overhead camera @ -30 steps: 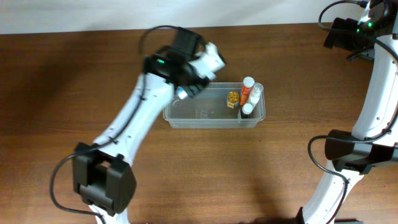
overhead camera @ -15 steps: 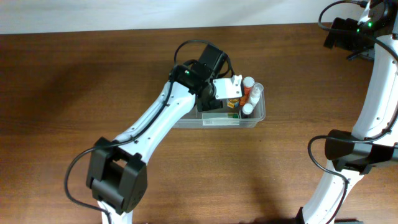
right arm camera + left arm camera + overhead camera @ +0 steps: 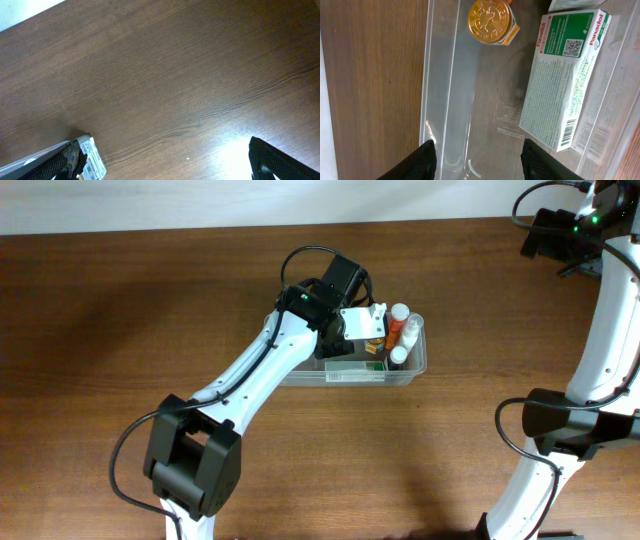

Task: Pack container
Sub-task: 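Carry the Panadol box over the container and lower it in, then open the left gripper and lift it away from the container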

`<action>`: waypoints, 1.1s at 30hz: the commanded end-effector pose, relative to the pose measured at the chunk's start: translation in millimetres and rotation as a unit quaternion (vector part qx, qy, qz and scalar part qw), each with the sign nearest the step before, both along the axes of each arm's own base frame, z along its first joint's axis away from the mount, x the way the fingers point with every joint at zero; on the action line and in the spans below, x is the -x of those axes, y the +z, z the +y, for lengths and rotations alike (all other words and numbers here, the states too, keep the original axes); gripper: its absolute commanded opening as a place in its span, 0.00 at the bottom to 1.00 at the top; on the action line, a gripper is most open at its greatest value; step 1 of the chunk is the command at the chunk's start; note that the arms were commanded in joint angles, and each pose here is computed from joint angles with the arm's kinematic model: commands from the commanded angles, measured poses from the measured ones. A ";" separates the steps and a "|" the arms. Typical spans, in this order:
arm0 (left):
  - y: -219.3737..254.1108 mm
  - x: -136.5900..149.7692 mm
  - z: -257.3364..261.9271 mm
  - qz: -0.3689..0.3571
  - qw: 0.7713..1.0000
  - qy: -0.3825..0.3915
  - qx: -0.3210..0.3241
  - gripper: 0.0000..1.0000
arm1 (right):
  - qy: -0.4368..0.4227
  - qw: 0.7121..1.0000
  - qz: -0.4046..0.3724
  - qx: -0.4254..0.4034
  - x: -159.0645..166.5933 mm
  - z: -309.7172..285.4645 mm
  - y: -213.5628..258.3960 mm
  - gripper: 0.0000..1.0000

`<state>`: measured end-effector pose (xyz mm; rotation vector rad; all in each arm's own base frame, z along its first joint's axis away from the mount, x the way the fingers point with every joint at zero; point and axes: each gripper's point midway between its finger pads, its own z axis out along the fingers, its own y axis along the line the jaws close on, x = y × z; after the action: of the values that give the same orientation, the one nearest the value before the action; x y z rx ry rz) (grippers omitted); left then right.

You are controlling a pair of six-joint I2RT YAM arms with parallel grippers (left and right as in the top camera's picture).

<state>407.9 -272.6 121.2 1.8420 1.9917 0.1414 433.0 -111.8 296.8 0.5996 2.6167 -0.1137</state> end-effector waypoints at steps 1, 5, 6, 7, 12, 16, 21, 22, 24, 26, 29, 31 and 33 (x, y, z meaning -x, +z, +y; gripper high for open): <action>-2.2 -2.7 0.8 -0.006 1.000 -0.004 -0.005 0.55 | -0.007 1.000 -0.009 0.004 3.4 -2.2 7.9 0.98; 1.3 -8.6 -3.3 -0.016 1.000 0.011 0.010 0.57 | -0.007 1.000 -0.009 0.004 3.4 -2.2 7.9 0.98; 2.3 -10.3 -4.1 -0.018 1.000 0.013 0.014 0.58 | -0.007 1.000 -0.009 0.004 3.4 -2.2 7.9 0.98; 2.8 -11.1 -4.6 -0.020 1.000 0.013 0.015 0.58 | -0.007 1.000 -0.009 0.004 3.4 -2.2 7.9 0.98; 9.6 -18.9 -6.9 -0.029 0.998 0.051 0.037 0.60 | -0.007 1.000 -0.009 0.004 3.4 -2.2 7.9 0.98; 28.5 -35.2 0.6 -0.055 0.989 0.125 0.058 0.63 | -0.007 1.000 -0.009 0.004 3.4 -2.2 7.9 0.98; 81.4 -55.0 23.6 -0.097 0.961 0.233 0.109 0.93 | -0.007 1.000 -0.009 0.004 3.4 -2.2 7.9 0.98; 96.6 -56.7 30.0 -0.103 0.953 0.254 0.127 0.99 | -0.007 1.000 -0.009 0.004 3.5 -2.2 7.9 0.98; 124.0 -57.3 46.6 -0.111 0.935 0.296 0.161 0.99 | -0.007 1.000 -0.009 0.004 3.4 -2.2 7.9 0.98; 150.9 -53.3 68.4 -0.119 0.915 0.336 0.191 0.99 | -0.007 1.000 -0.009 0.004 3.5 -2.2 7.9 0.98; 181.0 -41.3 100.9 -0.126 0.892 0.378 0.214 0.99 | -0.007 1.000 -0.009 0.004 3.5 -2.2 7.9 0.98; 196.1 -29.6 121.1 -0.131 0.886 0.390 0.214 0.99 | -0.007 1.000 -0.009 0.004 3.4 -2.2 7.9 0.98; 205.4 -16.8 138.0 -0.131 0.882 0.401 0.209 0.99 | -0.007 1.000 -0.009 0.004 3.4 -2.2 7.9 0.98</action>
<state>441.6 -154.9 285.2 0.7570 2.2666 0.1879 432.9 -111.8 296.8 0.6002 2.6169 -0.1136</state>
